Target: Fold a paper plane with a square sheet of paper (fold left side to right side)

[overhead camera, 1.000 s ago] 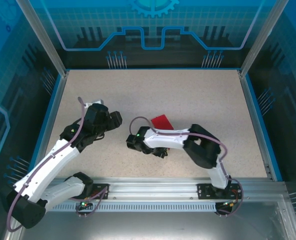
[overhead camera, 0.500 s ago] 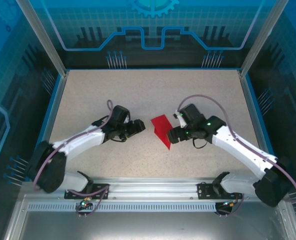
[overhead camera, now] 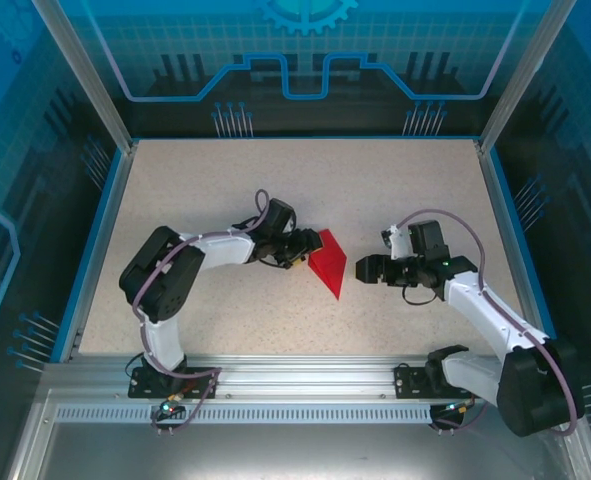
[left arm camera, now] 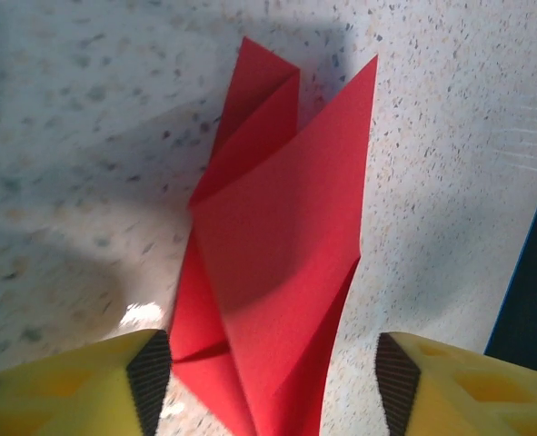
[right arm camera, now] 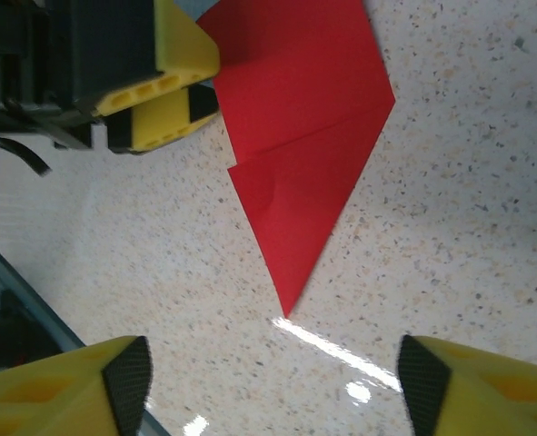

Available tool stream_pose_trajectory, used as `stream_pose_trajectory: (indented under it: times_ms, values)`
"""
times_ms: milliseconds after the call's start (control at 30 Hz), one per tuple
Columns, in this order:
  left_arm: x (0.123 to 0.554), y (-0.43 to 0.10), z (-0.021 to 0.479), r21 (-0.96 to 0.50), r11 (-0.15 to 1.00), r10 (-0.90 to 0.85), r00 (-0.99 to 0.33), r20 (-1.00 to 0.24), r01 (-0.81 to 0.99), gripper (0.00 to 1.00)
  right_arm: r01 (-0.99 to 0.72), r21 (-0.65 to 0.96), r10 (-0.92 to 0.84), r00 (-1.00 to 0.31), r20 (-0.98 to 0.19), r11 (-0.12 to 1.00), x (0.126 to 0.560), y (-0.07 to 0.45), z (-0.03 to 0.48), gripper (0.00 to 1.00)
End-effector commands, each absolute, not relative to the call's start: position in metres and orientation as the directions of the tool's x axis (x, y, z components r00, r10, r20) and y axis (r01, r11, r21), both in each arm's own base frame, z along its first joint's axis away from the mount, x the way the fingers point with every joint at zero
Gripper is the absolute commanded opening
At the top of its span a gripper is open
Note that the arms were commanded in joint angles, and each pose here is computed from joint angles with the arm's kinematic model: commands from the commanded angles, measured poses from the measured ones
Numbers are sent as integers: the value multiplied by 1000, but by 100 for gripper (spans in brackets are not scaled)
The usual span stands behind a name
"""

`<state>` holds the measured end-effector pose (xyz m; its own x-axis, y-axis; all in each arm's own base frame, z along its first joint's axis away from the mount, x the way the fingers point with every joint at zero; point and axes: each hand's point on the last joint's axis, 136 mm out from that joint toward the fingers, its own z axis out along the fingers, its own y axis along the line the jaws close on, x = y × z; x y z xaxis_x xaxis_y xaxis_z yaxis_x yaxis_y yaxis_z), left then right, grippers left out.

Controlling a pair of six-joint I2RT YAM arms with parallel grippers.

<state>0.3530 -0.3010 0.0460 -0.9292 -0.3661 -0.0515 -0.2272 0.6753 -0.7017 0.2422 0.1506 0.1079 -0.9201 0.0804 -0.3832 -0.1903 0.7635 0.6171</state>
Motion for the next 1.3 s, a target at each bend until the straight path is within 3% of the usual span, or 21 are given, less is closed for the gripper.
stream_pose_trajectory:
  times_ms: [0, 333, 633, 800, 1267]
  values:
    - [362, -318, 50, -734, 647, -344, -938, -38, -207, 60, -200, 682, 112, -916, -385, 704, 244, 152, 115, 67]
    - [365, -331, 42, -755, 647, -251, -965, -77, -109, 19, -215, 703, 124, -909, -398, 678, 264, 146, 104, 53]
    - [341, -337, 70, -825, 558, -117, -976, -185, 89, 0, -311, 717, 88, -884, -459, 624, 299, 149, 93, 52]
    - [327, -336, 89, -846, 503, -77, -966, -245, 175, 0, -359, 748, 71, -877, -474, 557, 310, 158, 94, 53]
    - [313, -335, 108, -854, 456, -31, -954, -298, 252, 0, -291, 869, 29, -944, -329, 401, 321, 183, 76, 52]
